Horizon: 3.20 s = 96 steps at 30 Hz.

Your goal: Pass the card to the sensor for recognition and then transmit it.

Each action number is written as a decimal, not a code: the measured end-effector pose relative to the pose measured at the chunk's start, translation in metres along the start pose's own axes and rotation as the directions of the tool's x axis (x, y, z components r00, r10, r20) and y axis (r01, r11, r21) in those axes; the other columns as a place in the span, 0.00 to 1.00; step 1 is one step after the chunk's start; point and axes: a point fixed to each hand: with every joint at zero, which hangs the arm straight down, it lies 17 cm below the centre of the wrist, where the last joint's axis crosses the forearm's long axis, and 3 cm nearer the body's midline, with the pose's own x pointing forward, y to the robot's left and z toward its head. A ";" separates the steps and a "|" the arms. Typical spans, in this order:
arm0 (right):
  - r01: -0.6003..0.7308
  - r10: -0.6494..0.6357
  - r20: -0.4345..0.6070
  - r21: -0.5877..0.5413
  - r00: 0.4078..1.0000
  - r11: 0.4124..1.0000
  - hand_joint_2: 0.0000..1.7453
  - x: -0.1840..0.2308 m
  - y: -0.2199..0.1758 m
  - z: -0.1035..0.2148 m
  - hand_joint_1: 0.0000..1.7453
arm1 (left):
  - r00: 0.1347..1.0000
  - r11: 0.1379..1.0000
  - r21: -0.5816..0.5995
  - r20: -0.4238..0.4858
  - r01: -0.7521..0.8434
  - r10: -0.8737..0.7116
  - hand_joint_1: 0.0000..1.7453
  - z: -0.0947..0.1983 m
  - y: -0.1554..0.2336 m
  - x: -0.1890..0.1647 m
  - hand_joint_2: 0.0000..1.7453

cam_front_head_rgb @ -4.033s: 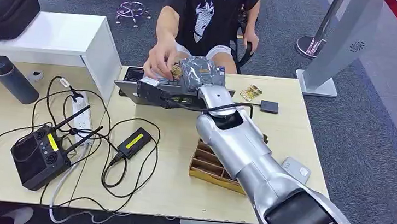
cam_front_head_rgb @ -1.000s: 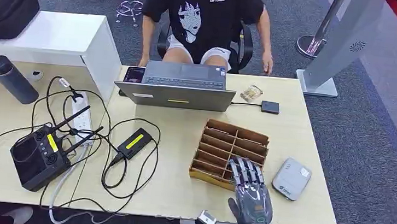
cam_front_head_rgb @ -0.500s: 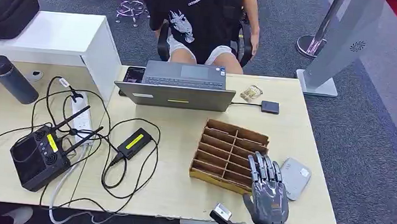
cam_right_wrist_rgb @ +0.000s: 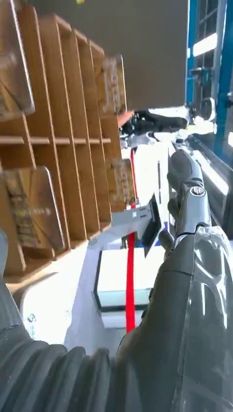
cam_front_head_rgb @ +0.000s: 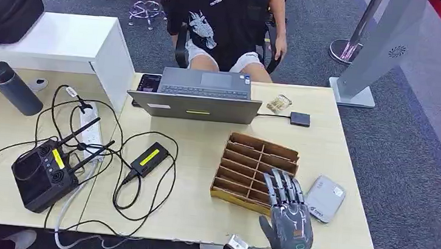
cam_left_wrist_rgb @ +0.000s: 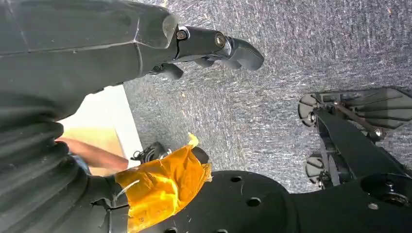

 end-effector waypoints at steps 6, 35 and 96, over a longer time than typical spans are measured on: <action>0.050 -0.050 -0.003 0.031 0.999 0.998 1.00 0.010 0.011 -0.003 0.00 | 1.000 1.000 -0.001 0.000 0.001 -0.001 0.00 0.000 0.000 0.000 1.00; 0.098 -0.097 -0.018 0.082 0.995 0.992 1.00 0.016 0.036 -0.007 0.82 | 1.000 1.000 -0.003 0.002 0.008 -0.008 0.00 0.000 -0.001 0.001 1.00; 0.062 -0.055 0.124 -0.052 0.991 0.997 1.00 0.032 -0.007 0.021 0.00 | 1.000 1.000 -0.005 -0.008 0.019 -0.019 0.00 0.000 0.000 0.000 1.00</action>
